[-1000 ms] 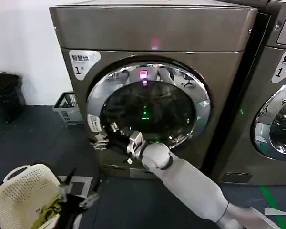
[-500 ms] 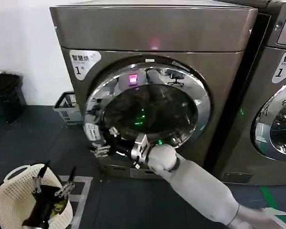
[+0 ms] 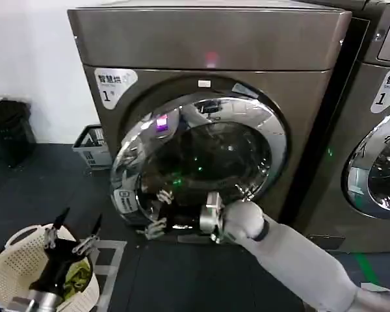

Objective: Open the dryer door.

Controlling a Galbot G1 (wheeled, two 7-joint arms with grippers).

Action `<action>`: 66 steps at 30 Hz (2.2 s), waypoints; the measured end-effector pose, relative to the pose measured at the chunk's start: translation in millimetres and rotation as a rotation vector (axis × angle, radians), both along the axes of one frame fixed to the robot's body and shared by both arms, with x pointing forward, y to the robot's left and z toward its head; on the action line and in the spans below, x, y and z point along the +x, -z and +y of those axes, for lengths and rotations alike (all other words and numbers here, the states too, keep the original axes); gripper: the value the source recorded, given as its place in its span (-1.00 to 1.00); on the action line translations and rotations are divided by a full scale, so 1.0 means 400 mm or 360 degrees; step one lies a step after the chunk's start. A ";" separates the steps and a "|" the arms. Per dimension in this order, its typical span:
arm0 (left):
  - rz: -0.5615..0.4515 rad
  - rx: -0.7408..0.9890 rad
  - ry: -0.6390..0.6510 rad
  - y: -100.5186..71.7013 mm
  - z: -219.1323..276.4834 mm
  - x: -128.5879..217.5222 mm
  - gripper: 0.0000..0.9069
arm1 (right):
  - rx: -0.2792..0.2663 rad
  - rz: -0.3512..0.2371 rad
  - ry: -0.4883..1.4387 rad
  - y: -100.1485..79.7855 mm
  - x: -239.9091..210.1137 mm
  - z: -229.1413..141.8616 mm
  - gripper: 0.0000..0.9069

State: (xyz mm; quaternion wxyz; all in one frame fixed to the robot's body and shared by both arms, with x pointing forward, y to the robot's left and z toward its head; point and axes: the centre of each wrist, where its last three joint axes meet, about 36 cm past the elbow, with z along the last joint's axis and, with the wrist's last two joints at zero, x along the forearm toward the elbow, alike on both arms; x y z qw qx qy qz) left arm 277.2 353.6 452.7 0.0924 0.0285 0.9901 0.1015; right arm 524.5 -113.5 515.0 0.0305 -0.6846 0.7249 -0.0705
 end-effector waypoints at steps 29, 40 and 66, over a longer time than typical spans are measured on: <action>0.0039 0.0230 0.0307 -0.014 0.061 0.174 1.00 | -0.0084 -0.0107 -0.0427 -0.059 -0.158 -0.244 1.00; 0.0004 0.0333 0.0666 -0.020 0.033 0.271 1.00 | 0.0019 -0.0085 -0.0215 -0.082 -0.237 -0.416 1.00; -0.0101 0.0385 0.1264 0.015 -0.190 0.362 1.00 | 0.0116 -0.0523 0.1349 -0.048 -0.697 -0.857 1.00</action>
